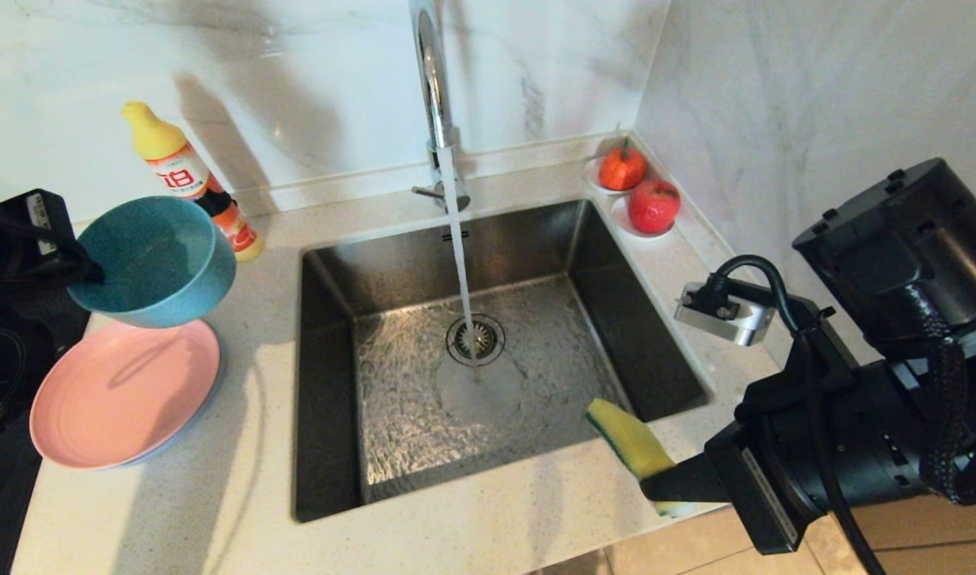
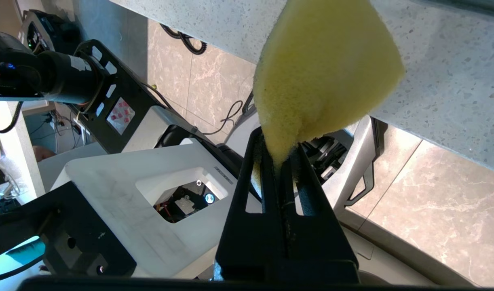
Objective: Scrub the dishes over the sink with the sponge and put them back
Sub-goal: Wash the bowl
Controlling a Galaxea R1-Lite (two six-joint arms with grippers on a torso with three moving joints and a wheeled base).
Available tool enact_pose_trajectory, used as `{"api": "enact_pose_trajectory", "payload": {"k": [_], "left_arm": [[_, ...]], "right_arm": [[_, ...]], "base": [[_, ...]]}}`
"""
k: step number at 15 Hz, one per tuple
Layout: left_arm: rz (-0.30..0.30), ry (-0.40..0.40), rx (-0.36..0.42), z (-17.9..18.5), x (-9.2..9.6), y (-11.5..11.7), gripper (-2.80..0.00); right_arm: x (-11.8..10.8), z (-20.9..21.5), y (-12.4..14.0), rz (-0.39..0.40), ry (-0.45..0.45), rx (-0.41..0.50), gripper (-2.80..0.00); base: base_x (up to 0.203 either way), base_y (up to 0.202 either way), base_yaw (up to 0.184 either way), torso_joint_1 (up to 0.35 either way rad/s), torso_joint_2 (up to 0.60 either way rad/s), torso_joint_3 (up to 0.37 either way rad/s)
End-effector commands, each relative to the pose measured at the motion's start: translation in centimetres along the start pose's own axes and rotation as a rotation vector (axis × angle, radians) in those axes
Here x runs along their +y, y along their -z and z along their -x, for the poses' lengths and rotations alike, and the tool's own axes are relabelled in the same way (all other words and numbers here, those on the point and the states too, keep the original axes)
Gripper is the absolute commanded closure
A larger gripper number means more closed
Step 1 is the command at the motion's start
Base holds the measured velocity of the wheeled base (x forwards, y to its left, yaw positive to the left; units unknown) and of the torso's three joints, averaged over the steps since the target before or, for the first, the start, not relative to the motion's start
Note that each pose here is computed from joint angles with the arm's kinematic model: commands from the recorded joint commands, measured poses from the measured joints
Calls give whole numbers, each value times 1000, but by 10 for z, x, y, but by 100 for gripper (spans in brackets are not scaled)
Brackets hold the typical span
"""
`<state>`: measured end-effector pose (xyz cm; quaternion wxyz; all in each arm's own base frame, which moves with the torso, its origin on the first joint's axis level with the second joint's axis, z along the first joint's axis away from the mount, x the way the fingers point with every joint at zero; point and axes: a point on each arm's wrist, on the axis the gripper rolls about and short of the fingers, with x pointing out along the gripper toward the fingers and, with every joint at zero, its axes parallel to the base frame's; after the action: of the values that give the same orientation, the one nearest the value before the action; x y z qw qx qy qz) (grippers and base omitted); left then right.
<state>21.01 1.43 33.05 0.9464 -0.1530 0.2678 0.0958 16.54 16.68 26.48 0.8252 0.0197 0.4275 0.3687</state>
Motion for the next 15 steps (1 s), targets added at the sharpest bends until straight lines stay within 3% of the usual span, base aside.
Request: {"api": "enact_pose_trajectory", "payload": {"k": [1, 6, 9, 15], "left_arm": [[-18, 83, 43, -1, -24, 8, 0], [-24, 125, 167, -36, -58, 24, 0], [10, 124, 231, -71, -81, 28, 0], [68, 136, 285, -137, -135, 34, 0]], "right_arm": [[-1, 0, 1, -4, 2, 4, 0], [-3, 0, 1, -11, 8, -2, 0], [-8, -1, -1, -28, 16, -2, 0], [-23, 1, -3, -48, 54, -14, 0]], "base": [[0, 0, 0, 0, 0, 0], [0, 0, 0, 0, 0, 0], [0, 0, 0, 0, 0, 0], [0, 0, 0, 0, 0, 0]]}}
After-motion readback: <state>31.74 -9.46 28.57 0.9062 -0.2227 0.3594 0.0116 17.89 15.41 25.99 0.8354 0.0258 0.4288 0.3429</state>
